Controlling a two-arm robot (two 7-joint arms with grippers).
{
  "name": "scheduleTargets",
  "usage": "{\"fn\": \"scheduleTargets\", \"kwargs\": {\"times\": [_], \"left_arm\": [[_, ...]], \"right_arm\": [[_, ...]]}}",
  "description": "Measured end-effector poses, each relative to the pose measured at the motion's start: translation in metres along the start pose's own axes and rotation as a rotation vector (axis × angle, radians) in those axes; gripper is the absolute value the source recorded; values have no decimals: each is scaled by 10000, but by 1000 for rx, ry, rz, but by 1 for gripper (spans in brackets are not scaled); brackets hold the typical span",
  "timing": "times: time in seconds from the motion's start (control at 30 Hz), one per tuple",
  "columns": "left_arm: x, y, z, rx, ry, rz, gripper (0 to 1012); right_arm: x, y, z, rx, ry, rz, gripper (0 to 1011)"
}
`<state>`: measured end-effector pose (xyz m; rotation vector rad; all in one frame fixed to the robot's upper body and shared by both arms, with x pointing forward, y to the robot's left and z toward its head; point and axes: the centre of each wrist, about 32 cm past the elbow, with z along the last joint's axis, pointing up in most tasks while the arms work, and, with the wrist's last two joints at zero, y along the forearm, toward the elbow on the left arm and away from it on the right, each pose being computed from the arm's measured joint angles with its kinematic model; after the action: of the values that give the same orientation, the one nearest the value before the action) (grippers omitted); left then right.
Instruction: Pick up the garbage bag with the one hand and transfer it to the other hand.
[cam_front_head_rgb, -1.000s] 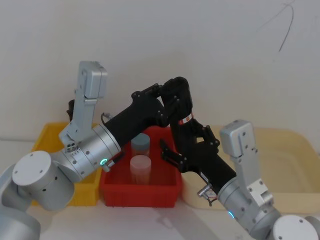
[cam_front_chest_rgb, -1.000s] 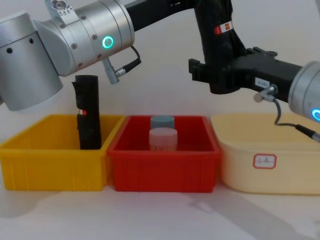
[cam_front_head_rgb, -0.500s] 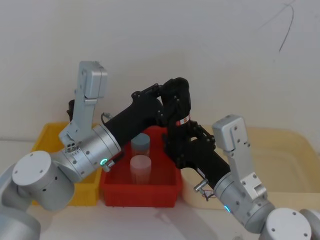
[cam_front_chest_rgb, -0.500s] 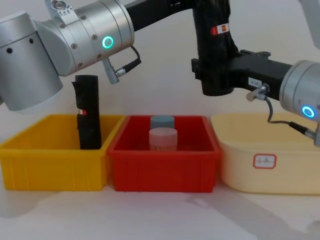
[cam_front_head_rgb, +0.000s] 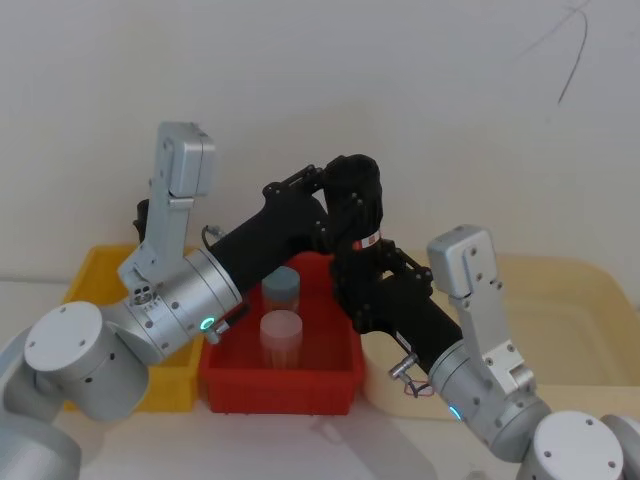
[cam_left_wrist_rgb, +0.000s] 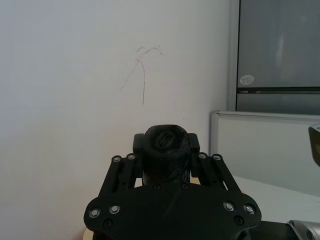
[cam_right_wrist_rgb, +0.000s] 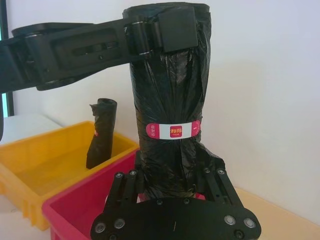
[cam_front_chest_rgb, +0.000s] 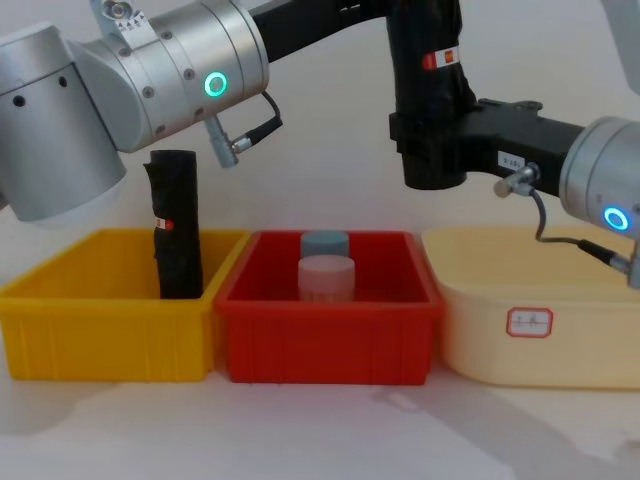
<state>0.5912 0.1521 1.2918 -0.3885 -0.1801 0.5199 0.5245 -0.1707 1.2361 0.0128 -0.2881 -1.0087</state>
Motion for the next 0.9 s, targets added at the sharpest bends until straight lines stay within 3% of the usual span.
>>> {"fn": "scheduleTargets", "kwargs": {"times": [0.2,0.27,0.53,0.9], "left_arm": [[0,0,0,0,0,0,632],[0,0,0,0,0,0,732],[0,0,0,0,0,0,961],[0,0,0,0,0,0,1000]], "right_arm": [[23,-1,1,1,2,-10,528],[37,-5,1,2,4,-17,528],[124,-49,-17,-4,15,-61,528],[355,-194,-89,-31,48,-180,528]]}}
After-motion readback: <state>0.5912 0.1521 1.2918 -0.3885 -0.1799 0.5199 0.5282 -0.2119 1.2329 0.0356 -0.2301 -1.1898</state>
